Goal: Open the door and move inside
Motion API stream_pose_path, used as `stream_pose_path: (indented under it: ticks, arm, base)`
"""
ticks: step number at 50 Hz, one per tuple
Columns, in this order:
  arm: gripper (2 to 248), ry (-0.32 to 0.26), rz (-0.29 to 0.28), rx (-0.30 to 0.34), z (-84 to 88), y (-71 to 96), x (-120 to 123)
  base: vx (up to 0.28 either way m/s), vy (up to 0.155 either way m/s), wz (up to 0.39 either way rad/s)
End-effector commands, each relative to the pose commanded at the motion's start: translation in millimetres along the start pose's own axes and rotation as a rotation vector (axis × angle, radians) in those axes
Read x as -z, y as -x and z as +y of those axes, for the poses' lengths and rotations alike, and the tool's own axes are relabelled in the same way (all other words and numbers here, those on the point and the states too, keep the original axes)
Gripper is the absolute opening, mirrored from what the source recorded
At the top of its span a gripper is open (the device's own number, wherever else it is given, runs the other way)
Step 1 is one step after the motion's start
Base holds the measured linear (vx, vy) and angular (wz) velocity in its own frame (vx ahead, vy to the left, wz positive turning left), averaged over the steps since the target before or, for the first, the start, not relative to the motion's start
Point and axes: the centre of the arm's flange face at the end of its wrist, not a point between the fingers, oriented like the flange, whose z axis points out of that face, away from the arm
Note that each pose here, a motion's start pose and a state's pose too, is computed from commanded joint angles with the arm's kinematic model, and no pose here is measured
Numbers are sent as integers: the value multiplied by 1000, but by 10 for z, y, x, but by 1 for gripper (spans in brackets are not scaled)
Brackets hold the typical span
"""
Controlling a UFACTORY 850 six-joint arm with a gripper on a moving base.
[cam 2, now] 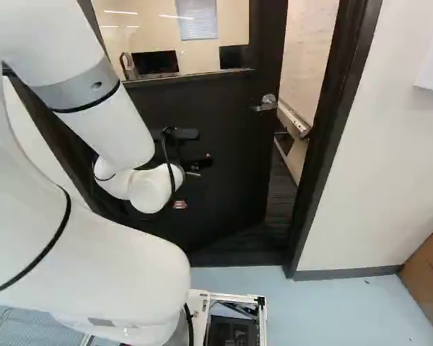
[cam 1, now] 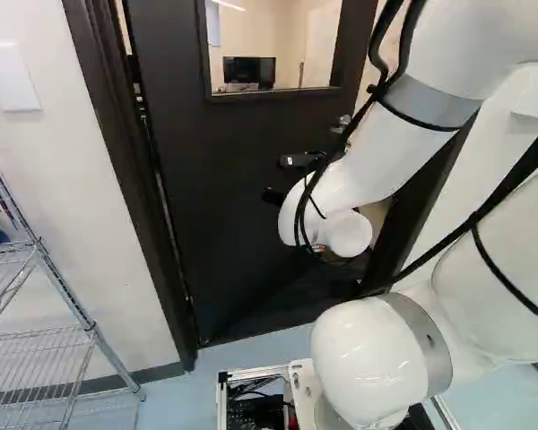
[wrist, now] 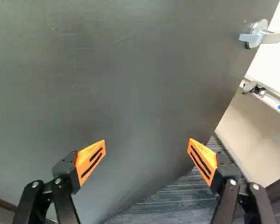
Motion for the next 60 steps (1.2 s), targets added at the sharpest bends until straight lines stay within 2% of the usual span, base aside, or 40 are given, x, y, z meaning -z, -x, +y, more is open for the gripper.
stream_pose_path:
  ticks: [27, 60]
  arm:
    - [247, 0, 0, 0, 0, 0, 0]
    - [247, 7, -1, -5, 6, -8, -17]
  base:
    - [71, 64, -7]
    - [7, 4, 0]
